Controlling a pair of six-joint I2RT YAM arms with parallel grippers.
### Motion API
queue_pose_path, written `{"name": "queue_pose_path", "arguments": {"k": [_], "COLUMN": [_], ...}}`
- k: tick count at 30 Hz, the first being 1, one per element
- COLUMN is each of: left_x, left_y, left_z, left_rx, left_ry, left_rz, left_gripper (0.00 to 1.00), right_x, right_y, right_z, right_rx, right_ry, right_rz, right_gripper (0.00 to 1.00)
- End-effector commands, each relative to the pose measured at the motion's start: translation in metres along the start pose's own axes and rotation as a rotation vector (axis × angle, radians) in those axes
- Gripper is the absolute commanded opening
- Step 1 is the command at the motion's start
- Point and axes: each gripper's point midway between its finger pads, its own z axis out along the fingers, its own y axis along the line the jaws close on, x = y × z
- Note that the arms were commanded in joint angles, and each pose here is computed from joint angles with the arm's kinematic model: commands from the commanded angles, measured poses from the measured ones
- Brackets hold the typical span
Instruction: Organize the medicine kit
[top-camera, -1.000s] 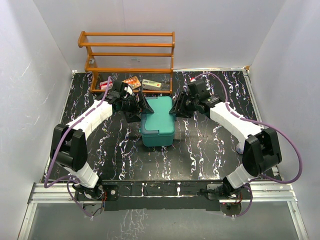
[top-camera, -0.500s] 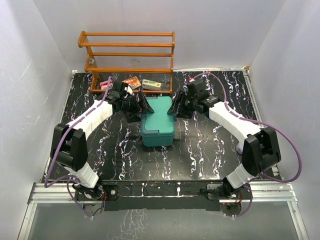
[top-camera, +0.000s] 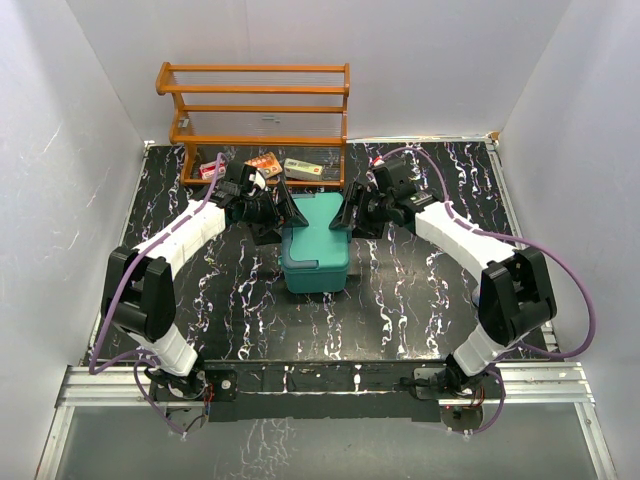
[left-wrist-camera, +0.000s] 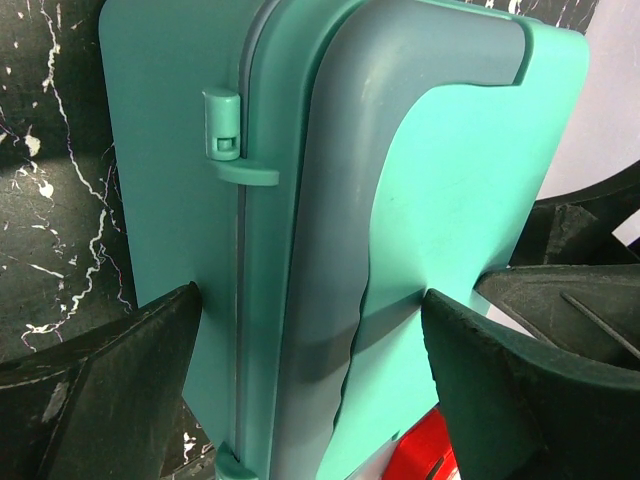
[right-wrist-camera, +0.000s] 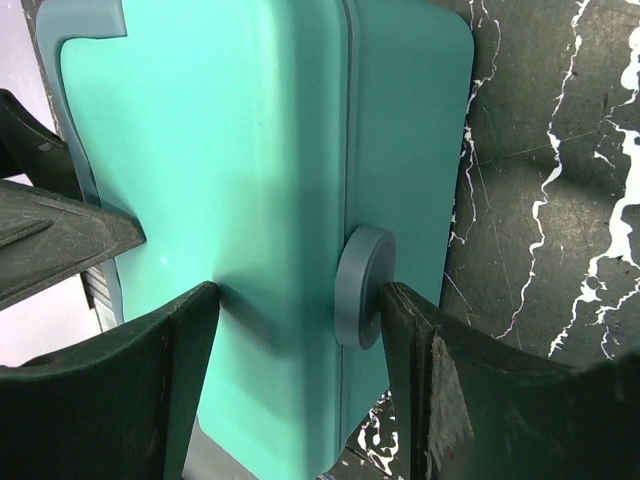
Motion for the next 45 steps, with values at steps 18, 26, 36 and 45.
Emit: {"name": "queue_pose_path", "arguments": {"k": [18, 26, 36, 45], "left_x": [-0.054, -0.037, -0.014, 0.026], "left_y": [-0.020, -0.027, -0.021, -0.005], "left_z": [-0.084, -0.164, -0.278, -0.357], "left_rx": [-0.206, -0.210, -0.216, -0.227], "left_ry": [-0.235, -0.394, -0.743, -0.912], "left_rz": [0.298, 0.430, 0.497, 0.485], "left_gripper": [0.99, 0.99, 0.99, 0.99], "right_x": [-0.066, -0.071, -0.061, -0.036], "right_y": [-0.033, -0.042, -0.028, -0.033], "right_z": [-0.075, -0.156, -0.275, -0.360], "right_rx": [0.192, 0.360, 0.402, 0.445], "right_ry": [-0.238, -0.377, -0.665, -0.883], "right_rz": [-0.099, -0.220, -0.324, -0.254], "right_gripper": [0.77, 0.84, 0.98, 0.98]}}
